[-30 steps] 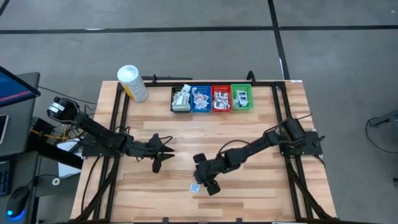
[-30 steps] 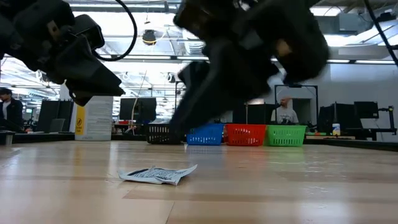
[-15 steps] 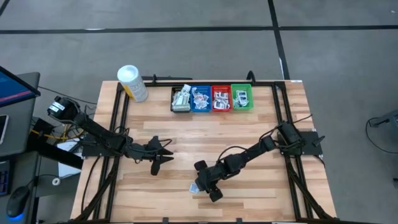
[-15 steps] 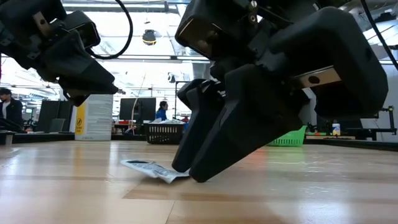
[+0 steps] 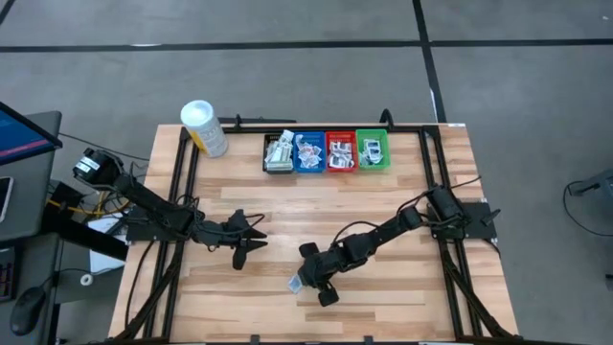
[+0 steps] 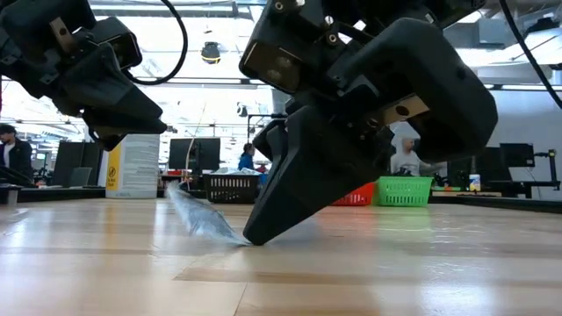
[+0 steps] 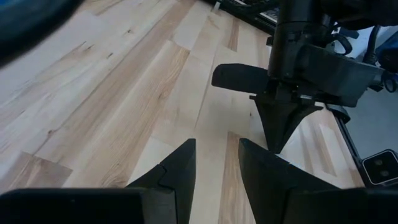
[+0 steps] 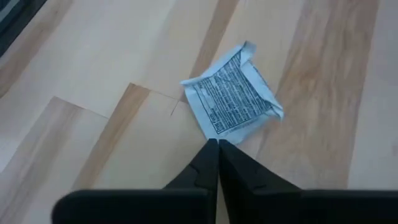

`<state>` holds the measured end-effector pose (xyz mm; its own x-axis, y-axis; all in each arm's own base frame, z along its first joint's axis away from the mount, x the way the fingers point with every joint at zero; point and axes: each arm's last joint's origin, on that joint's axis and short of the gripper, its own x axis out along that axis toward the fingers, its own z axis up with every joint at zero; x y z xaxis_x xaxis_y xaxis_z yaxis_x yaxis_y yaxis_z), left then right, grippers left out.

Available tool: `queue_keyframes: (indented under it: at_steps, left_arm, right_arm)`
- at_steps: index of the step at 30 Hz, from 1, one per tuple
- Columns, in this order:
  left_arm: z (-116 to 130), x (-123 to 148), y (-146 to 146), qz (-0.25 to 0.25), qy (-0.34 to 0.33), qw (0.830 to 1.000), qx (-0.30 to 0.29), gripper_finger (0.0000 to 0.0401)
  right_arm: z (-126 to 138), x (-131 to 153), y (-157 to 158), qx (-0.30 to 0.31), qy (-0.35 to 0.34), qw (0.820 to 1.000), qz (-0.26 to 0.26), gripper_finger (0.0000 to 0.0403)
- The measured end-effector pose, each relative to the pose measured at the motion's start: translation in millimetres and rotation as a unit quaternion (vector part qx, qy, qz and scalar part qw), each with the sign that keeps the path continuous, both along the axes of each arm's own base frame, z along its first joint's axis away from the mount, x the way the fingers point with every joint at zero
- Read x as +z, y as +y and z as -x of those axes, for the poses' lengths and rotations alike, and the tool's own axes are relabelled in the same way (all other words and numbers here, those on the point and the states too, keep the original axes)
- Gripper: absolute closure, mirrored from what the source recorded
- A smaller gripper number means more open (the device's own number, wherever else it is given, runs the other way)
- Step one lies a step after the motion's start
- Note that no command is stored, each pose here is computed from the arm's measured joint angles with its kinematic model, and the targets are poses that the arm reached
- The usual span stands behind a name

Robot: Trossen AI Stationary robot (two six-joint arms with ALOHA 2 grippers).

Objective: Pick & Place First Aid Supplies
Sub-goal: Put the blue alcohol pad in the green bin

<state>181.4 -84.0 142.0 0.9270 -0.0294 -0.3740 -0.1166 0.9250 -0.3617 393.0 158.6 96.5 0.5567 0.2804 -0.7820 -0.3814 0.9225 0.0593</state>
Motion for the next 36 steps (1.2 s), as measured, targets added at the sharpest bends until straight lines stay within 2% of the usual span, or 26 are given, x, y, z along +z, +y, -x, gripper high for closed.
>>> queue_keyframes:
  at_steps: [5, 9, 13, 17, 18, 21, 24, 26, 29, 36]
  left_arm:
    - [0, 0, 0, 0.0, 0.0, 1.0, 0.0, 0.028]
    - [0, 0, 0, 0.0, 0.0, 1.0, 0.0, 0.028]
    - [0, 0, 0, -0.001, 0.0, 1.0, 0.0, 0.028]
    - [0, 0, 0, -0.001, 0.0, 1.0, -0.001, 0.028]
    - [0, 0, 0, -0.001, 0.0, 1.0, -0.001, 0.028]
    - [0, 0, 0, -0.001, 0.0, 1.0, 0.0, 0.028]
    - [0, 0, 0, -0.001, 0.0, 1.0, -0.001, 0.028]
    - [0, 0, 0, -0.001, 0.0, 1.0, 0.0, 0.028]
    - [0, 0, 0, -0.001, 0.0, 1.0, 0.0, 0.028]
    - [0, 0, 0, -0.002, 0.002, 1.0, -0.001, 0.028]
  right_arm:
    - [-1, 9, -4, -0.012, -0.009, 1.0, 0.007, 0.0401]
    - [3, 24, -12, -0.028, -0.018, 0.999, 0.039, 0.0402]
    - [8, 57, -20, -0.041, -0.048, 0.995, 0.081, 0.0402]
    - [19, 75, -30, -0.048, -0.025, 0.993, 0.108, 0.0402]
    - [21, 80, -31, -0.05, -0.026, 0.992, 0.109, 0.0403]
    - [22, 94, -30, -0.047, -0.04, 0.996, 0.062, 0.0402]
    - [18, 95, -28, -0.081, -0.051, 0.995, 0.016, 0.0395]
    - [15, 95, -27, -0.099, -0.051, 0.994, -0.015, 0.0379]
    - [9, 89, -23, -0.092, -0.051, 0.993, -0.049, 0.0339]
    - [4, 60, -11, -0.074, -0.036, 0.995, -0.055, 0.0228]
